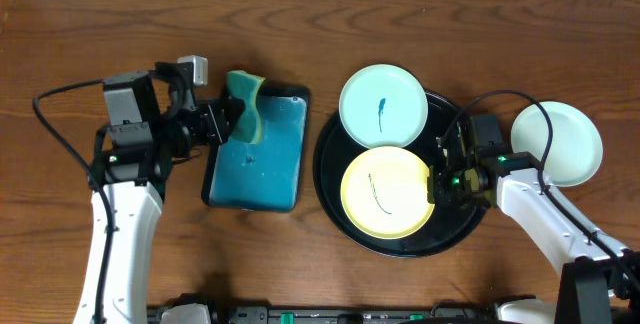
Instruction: Clean dirty plates on tray and stack at the side
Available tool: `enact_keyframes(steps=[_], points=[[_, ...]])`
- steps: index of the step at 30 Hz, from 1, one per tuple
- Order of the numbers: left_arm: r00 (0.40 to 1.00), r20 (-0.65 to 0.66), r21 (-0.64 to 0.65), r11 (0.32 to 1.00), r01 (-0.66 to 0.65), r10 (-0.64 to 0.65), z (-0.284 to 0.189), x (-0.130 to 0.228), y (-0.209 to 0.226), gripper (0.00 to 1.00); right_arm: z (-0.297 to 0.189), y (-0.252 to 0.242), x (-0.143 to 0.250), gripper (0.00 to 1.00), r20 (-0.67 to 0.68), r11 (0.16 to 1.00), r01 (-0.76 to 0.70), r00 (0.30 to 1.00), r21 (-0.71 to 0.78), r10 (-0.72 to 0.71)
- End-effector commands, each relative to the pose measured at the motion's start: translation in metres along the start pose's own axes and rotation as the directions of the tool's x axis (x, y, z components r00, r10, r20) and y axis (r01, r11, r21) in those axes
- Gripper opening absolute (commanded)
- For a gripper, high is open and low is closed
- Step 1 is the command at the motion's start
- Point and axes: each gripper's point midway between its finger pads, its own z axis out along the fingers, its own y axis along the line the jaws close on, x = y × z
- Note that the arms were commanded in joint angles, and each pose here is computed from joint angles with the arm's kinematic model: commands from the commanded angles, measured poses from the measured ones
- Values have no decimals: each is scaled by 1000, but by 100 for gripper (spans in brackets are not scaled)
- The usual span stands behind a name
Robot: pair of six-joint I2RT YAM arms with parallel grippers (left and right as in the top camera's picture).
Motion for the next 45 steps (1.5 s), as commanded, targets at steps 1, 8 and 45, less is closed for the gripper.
enact_keyframes(steps=[1, 8, 45], points=[[997, -50, 121, 991, 57, -51, 5, 12, 3, 8, 3, 1, 4, 1, -13, 1000, -1, 1000, 3, 1], [982, -109, 214, 960, 178, -157, 16, 18, 19, 8, 3, 1, 5, 1, -17, 1000, -2, 1000, 4, 2], [974, -147, 231, 952, 202, -171, 25, 27, 28, 7, 3, -1, 4, 1, -14, 1000, -2, 1000, 14, 2]])
